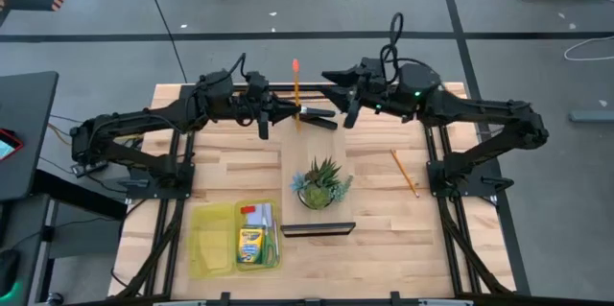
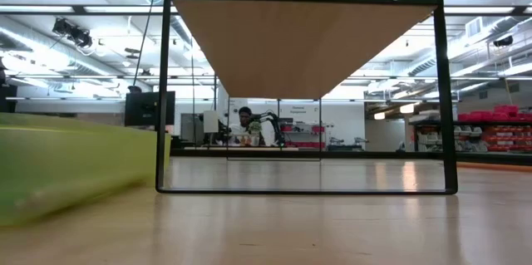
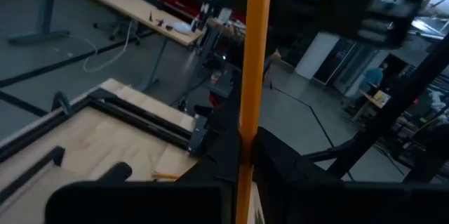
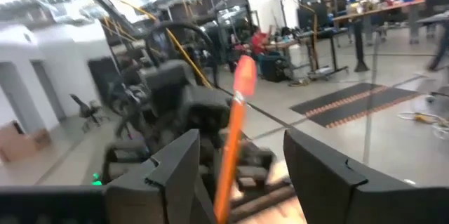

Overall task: Pack school essentials
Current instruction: Put the left yellow pencil into the yellow supply box

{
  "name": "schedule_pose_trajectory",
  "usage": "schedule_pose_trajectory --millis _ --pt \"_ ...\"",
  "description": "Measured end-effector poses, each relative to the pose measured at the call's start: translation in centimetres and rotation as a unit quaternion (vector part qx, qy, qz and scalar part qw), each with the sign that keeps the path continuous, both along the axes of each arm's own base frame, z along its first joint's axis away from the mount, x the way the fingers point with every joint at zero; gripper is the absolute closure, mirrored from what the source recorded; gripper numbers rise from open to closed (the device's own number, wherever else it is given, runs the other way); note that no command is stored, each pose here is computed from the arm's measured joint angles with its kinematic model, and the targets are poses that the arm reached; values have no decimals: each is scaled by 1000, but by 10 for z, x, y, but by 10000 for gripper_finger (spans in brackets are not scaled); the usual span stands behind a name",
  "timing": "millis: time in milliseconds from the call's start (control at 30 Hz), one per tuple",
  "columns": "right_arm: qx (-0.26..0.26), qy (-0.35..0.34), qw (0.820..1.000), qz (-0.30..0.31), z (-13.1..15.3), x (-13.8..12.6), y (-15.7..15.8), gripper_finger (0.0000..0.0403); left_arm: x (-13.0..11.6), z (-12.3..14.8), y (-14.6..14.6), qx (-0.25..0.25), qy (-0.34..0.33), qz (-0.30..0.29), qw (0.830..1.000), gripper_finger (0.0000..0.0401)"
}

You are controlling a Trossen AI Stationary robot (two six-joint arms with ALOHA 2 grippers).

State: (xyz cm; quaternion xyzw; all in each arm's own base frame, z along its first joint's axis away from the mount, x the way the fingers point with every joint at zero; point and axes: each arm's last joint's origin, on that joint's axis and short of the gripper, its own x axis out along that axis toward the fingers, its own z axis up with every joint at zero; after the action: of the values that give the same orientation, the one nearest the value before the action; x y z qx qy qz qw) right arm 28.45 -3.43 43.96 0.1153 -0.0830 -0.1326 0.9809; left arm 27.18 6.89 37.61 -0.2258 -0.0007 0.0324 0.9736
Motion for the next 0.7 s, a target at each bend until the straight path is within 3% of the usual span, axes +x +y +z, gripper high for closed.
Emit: schedule_pose_trajectory --millis 433,700 --pt "-25 19 999 -37 16 -41 -12 189 -41 27 -8 35 -28 7 999 367" --pt "-23 34 998 -43 14 -43 -14 189 -72 32 -22 0 6 -6 1000 371"
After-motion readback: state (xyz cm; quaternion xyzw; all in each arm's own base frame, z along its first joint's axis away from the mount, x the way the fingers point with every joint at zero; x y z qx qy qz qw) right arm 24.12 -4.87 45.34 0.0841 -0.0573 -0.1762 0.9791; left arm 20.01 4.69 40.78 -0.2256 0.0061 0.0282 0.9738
